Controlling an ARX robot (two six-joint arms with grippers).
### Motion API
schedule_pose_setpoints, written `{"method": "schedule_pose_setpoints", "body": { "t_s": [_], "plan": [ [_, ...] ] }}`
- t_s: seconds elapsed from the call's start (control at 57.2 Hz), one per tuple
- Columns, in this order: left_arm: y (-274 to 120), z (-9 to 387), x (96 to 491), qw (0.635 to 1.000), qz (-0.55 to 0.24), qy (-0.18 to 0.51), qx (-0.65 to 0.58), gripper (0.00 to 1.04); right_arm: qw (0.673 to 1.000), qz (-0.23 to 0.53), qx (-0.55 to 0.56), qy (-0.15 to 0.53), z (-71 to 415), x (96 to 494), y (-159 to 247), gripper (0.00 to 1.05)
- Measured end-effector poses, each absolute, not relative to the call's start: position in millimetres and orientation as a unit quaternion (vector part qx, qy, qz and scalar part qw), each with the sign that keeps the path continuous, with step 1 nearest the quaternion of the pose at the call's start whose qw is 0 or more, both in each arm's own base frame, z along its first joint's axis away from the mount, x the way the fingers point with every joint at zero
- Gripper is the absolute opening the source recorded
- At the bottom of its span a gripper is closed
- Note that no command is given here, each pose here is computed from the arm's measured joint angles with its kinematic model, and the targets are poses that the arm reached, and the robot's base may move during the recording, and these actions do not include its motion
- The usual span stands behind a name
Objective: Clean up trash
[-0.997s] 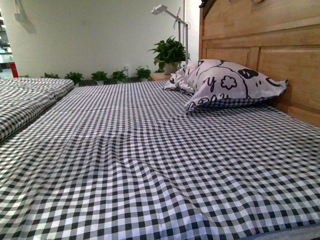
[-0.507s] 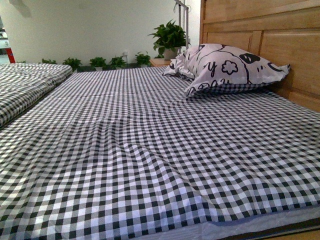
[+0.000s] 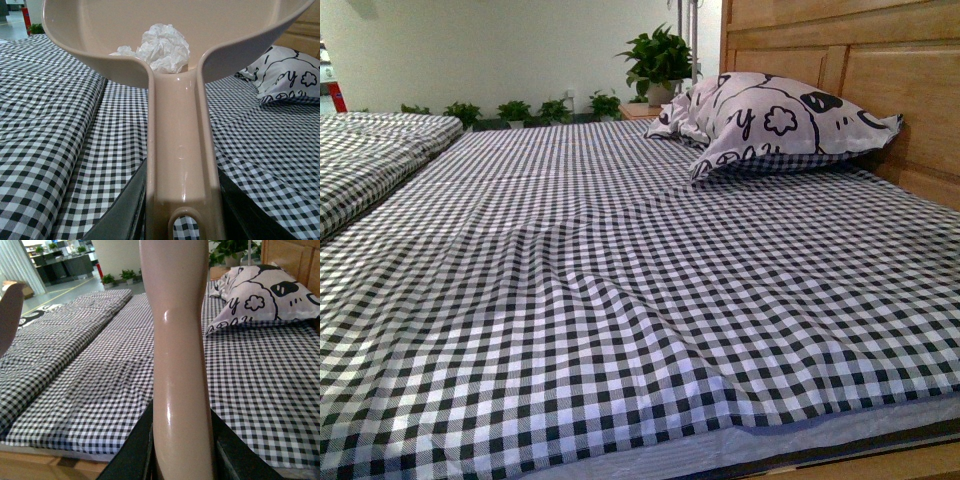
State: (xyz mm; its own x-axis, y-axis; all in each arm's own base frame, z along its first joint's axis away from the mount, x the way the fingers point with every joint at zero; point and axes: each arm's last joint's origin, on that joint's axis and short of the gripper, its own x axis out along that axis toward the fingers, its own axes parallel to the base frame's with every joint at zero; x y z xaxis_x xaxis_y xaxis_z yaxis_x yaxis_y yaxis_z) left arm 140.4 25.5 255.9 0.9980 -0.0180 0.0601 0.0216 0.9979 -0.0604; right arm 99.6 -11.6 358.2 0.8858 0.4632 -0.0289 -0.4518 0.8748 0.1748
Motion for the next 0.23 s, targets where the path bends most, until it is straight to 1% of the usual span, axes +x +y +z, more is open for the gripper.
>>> {"method": "schedule_pose_setpoints", "body": {
  "t_s": [0.227],
  "plan": [
    [25.5,255.9,140.4,0.999,-0.010,-0.030,-0.031,0.28,0.968,0.236,0.082,0.035,358.2,99.6,-11.6,0.20]
  ]
}}
